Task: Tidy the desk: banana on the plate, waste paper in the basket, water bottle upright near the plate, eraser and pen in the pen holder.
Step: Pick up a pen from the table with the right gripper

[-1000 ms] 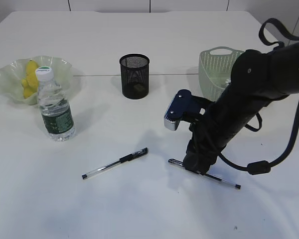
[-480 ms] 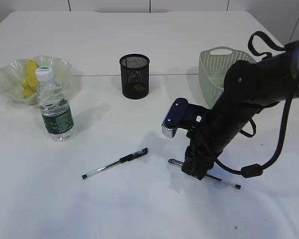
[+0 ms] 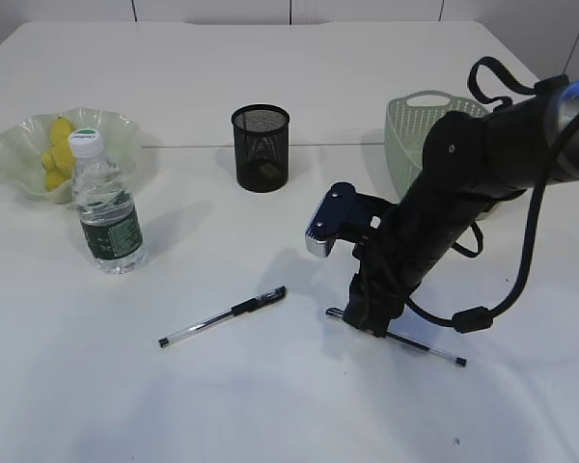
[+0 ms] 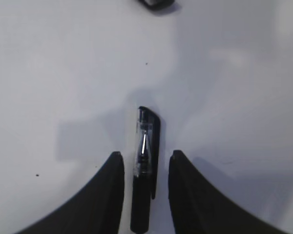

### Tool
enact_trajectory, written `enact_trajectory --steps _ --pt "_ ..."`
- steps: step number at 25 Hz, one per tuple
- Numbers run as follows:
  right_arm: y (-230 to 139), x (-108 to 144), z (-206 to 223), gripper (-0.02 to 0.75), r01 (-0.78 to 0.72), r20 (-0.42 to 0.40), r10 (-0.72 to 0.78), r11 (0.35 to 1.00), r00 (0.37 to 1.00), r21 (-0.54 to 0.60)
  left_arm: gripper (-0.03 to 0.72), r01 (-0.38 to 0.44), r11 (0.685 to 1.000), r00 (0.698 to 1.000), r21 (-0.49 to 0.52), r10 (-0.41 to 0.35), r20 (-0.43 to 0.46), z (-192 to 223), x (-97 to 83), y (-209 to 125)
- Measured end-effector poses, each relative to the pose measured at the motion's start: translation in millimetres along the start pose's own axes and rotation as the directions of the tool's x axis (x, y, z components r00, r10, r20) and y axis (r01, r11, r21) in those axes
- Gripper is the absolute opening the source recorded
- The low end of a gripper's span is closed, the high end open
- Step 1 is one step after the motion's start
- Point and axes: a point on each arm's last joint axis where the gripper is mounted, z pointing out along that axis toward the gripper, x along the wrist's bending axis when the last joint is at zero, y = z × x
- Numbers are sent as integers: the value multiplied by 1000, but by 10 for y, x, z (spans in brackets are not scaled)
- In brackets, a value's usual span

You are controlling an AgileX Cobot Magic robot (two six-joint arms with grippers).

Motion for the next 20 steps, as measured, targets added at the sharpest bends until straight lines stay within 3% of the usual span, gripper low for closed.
enact_trajectory --steps 20 --pt "-16 1 45 241 -1 -10 1 1000 1000 9 389 4 1000 1000 7 -4 9 0 -8 -6"
